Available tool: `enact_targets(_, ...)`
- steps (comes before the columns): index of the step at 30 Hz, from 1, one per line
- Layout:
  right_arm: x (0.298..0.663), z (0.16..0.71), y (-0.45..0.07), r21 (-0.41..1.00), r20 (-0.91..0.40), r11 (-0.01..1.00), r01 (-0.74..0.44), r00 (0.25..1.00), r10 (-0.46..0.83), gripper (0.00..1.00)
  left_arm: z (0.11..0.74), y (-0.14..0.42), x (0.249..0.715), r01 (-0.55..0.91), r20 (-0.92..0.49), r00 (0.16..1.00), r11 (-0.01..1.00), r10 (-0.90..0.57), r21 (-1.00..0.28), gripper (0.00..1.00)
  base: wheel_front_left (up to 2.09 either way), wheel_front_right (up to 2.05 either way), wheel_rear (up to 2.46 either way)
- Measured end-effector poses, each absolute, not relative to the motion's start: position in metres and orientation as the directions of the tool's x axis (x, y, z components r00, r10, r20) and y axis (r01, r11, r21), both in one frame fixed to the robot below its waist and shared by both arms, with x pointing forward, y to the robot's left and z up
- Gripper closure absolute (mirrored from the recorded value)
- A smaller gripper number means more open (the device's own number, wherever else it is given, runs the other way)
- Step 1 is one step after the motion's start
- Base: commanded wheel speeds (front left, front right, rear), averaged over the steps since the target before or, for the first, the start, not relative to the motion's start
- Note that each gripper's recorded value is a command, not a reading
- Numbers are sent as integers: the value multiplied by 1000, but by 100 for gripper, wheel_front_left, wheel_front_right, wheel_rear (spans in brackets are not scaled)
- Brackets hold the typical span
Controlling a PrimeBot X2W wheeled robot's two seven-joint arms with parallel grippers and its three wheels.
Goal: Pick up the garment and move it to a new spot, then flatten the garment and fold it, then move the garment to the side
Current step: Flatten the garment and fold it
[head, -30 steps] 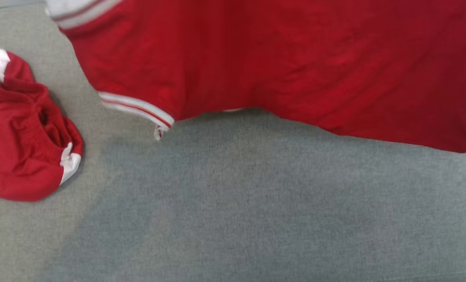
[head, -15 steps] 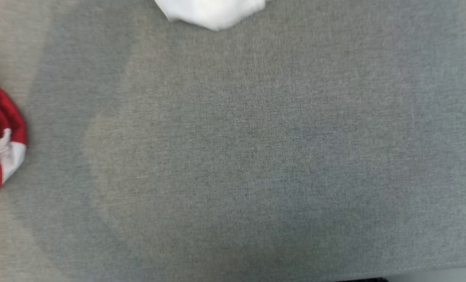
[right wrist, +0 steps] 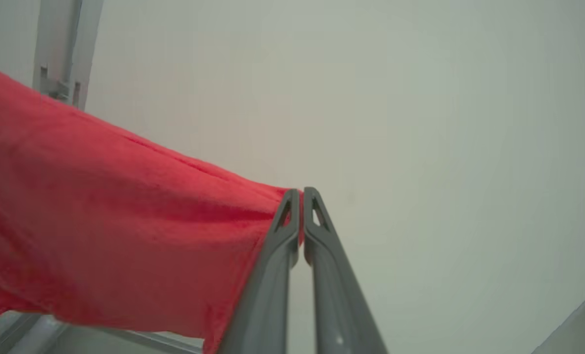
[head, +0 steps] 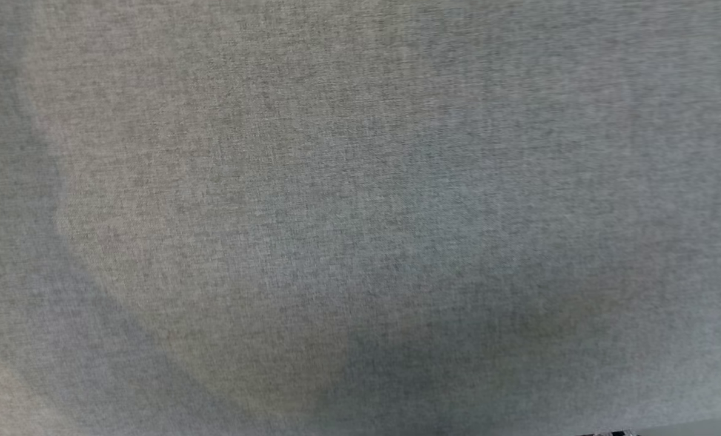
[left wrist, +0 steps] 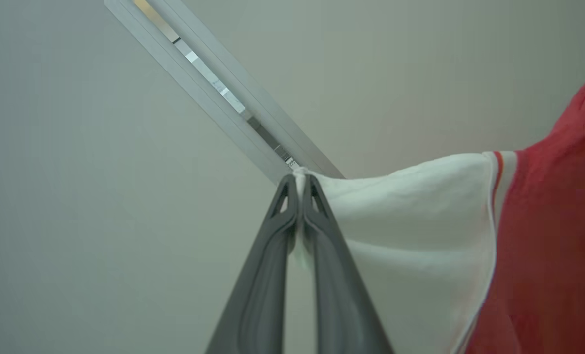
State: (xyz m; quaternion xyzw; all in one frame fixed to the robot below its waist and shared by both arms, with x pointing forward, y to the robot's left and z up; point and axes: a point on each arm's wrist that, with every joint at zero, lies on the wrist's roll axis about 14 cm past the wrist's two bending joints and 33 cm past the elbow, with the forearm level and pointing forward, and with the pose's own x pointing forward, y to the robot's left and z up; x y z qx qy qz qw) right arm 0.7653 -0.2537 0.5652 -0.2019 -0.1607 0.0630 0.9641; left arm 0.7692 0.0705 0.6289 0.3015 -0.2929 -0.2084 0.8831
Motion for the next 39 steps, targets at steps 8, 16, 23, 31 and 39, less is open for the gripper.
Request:
enact_targets(8,733,444,-225,-318,73,925,-206,968,240,100,506,89,715,368,225,791,736,-569,568,100,0,0,0)
enact_targets(16,665,444,-231,-255,50,945,-208,973,227,100,486,122,610,408,170,856,839,-489,360,100,0,0,0)
enact_targets(23,593,445,-233,-187,-26,960,-207,978,206,100,477,136,510,364,56,929,930,-367,55,100,0,0,0)
enact_targets(31,524,471,-238,-128,-23,975,-182,983,181,100,480,128,426,381,-13,922,912,-387,-152,100,0,0,0)
enact_targets(39,464,494,-248,-60,13,990,-130,991,131,100,474,119,366,416,-87,891,878,-445,-237,100,0,0,0)
